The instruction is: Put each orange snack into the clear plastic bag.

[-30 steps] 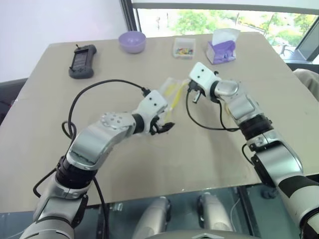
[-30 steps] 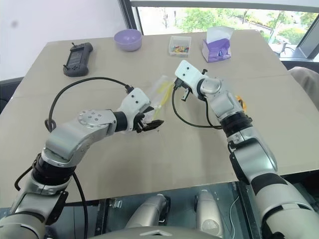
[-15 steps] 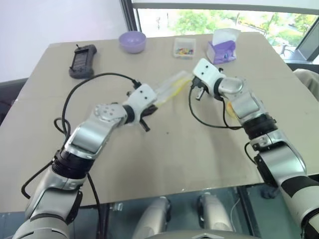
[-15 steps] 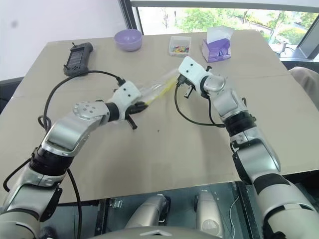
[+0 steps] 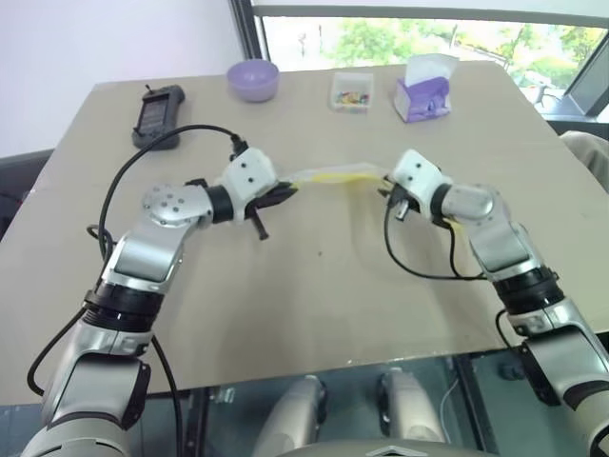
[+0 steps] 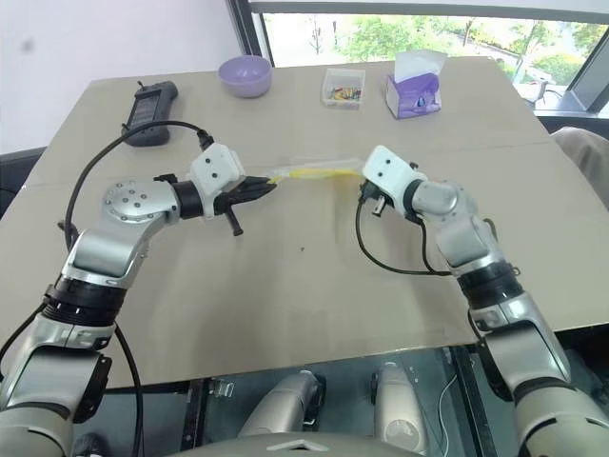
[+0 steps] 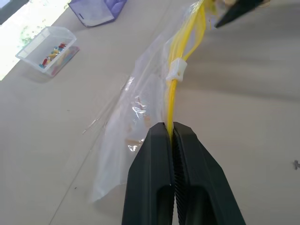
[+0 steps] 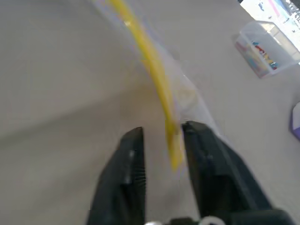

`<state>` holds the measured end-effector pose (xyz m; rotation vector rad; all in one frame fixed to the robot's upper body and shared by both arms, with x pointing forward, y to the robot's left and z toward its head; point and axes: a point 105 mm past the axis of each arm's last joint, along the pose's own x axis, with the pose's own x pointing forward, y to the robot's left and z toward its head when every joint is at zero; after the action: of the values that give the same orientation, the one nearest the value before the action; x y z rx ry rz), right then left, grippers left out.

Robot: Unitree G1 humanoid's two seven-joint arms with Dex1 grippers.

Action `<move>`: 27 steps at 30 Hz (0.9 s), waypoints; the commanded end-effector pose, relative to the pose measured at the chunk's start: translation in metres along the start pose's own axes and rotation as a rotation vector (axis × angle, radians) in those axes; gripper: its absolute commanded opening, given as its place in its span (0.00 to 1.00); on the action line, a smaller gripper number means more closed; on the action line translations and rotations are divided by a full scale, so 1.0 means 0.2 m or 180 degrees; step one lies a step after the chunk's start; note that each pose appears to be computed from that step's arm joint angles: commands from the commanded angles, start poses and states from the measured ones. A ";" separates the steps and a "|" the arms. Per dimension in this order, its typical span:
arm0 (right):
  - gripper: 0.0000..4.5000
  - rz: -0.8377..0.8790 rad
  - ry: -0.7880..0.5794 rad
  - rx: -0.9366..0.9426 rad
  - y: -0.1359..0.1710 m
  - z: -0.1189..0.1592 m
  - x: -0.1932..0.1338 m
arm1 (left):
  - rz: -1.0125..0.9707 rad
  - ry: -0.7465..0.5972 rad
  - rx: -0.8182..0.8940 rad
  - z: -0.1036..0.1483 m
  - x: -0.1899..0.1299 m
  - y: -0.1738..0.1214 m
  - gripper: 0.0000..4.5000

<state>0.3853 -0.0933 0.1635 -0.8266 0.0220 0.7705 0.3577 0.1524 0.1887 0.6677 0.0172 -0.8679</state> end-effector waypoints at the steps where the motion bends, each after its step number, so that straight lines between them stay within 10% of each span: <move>1: 0.73 -0.0154 -0.0259 -0.0064 -0.05 0.10 -0.07 | 0.0073 -0.0100 0.0085 0.04 -0.02 0.01 0.00; 5: 0.73 -0.0145 -0.0417 0.0107 -0.05 0.11 -0.15 | 0.0066 -0.0108 0.0055 0.03 -0.02 0.00 0.00; 13: 0.01 -0.0258 -0.0846 0.0514 -0.05 0.26 -0.22 | 0.0066 -0.0110 0.0110 0.05 -0.02 0.01 0.00; 27: 0.01 -0.0250 -0.1248 0.0082 0.04 0.50 -0.10 | 0.0147 -0.0146 0.0139 0.08 0.00 0.01 0.00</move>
<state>0.3416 -0.0393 0.2174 -0.6180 -0.2745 0.8599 0.3563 0.1461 0.1832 0.6625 0.0100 -0.8661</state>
